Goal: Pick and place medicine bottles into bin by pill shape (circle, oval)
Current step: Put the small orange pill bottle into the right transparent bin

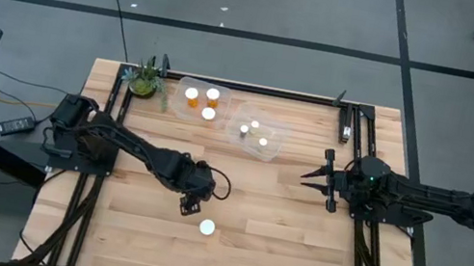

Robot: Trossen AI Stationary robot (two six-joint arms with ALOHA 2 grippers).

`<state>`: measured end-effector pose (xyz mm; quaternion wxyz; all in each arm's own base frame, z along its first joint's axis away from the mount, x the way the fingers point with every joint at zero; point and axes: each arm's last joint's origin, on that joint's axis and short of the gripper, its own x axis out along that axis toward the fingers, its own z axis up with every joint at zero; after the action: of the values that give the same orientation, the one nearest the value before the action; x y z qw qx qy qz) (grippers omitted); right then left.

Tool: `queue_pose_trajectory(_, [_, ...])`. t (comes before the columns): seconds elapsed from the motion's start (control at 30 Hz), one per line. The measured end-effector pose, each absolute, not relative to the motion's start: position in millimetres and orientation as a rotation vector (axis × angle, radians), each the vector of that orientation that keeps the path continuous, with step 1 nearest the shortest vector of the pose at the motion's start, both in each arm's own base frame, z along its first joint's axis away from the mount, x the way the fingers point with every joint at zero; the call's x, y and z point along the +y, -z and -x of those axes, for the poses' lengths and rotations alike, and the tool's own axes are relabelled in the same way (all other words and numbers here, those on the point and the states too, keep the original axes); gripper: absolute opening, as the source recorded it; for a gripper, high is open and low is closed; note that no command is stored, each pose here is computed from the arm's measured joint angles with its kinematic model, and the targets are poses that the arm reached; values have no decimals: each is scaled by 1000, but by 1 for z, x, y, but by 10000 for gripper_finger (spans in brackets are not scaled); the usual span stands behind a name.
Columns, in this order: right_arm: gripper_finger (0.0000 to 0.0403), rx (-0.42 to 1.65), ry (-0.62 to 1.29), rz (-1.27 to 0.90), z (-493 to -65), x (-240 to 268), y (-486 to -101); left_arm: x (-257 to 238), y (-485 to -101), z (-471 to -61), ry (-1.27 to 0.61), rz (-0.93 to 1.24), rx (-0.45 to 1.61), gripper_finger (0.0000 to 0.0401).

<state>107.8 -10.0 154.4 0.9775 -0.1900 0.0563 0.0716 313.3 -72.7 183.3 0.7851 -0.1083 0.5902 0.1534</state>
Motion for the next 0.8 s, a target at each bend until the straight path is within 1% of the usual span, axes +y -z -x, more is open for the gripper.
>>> queue_pose_trajectory(0.17, [93, 113, -144, 383, -108, -10, -154, -73, -177, -310, -340, 249, 1276, 266])
queue_pose_trajectory(0.33, [93, 113, -144, 383, -108, -10, -154, -73, -177, -310, -334, 253, 1285, 243])
queue_pose_trajectory(0.8, [93, 113, -144, 383, -108, -10, -154, -73, -176, -308, -322, 262, 1315, 141])
